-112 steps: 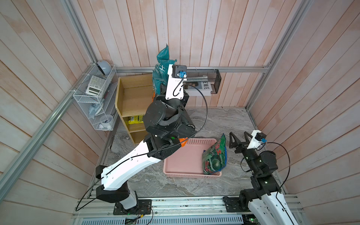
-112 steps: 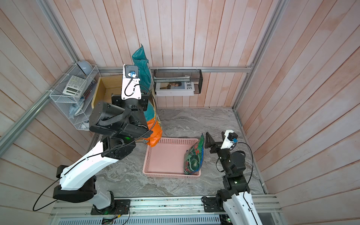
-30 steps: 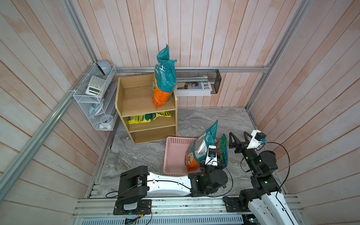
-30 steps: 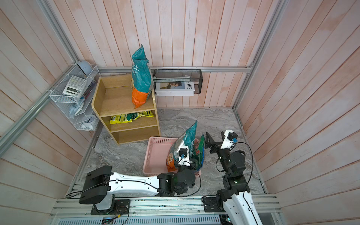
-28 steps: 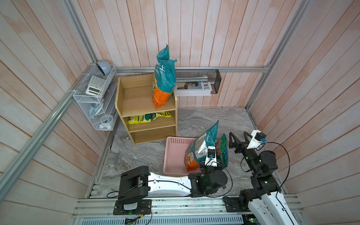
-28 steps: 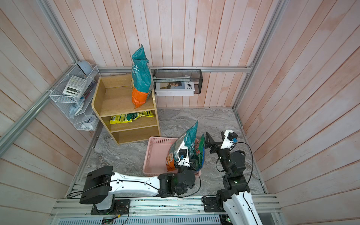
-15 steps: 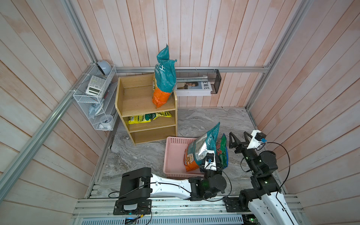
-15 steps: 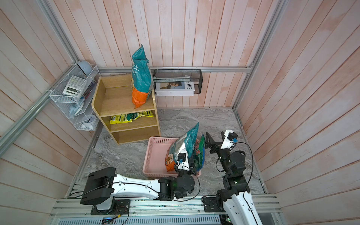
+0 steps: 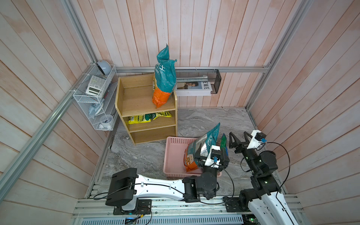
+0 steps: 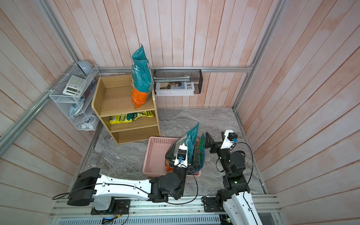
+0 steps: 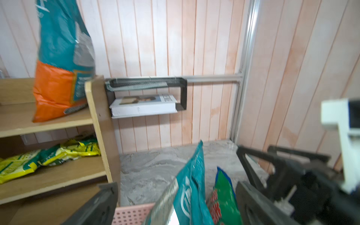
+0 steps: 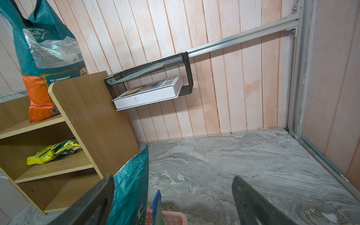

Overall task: Take down the fertilizer bag from the shelf
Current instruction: Place the fertilizer bag in the storage box, then pick up the fertilizer bag from the shelf.

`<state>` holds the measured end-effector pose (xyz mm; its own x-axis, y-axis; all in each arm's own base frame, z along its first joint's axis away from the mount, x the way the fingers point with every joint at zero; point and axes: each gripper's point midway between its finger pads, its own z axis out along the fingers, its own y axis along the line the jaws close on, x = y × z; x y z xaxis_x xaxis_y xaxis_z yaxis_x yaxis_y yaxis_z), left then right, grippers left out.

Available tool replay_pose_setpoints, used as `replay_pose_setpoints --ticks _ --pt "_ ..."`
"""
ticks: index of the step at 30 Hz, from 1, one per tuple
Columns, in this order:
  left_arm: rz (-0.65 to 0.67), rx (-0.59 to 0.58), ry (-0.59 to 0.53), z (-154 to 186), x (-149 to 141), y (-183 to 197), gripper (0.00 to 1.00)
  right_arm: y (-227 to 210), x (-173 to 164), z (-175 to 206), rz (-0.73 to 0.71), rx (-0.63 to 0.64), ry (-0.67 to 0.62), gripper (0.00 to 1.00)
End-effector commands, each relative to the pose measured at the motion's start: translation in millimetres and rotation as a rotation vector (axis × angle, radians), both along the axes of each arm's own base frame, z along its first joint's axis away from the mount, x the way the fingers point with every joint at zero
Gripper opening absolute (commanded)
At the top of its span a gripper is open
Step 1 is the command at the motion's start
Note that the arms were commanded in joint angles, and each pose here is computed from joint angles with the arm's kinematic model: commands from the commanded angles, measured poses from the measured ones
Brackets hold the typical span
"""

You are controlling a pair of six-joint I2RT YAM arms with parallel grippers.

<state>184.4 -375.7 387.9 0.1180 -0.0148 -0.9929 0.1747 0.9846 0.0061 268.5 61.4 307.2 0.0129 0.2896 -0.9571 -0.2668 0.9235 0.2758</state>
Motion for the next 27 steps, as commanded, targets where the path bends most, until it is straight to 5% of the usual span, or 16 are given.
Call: replay_pose_setpoints --ticks 1,6,11,14,20,27 --pt "0.156 0.099 -0.055 54.3 17.2 46.1 1.00 2.4 -1.9 1.9 0.015 0.009 -0.013 0.98" --pt "0.270 0.166 -0.020 78.9 65.6 83.7 1.00 2.2 -2.3 1.4 0.014 0.009 -0.013 0.98" --pt "0.194 0.013 0.074 99.8 109.0 149.0 1.00 2.0 -2.2 1.1 0.013 0.008 -0.014 0.98" --pt "0.210 -0.005 0.036 118.5 112.0 175.7 1.00 2.3 -2.6 1.1 0.015 0.007 -0.015 0.98" --pt "0.244 0.097 0.073 141.6 132.3 197.8 1.00 1.5 -2.8 1.3 0.012 0.008 -0.015 0.98" --pt "0.181 0.187 0.126 157.4 160.5 176.5 1.00 1.7 -3.3 1.7 0.012 0.006 -0.017 0.98"
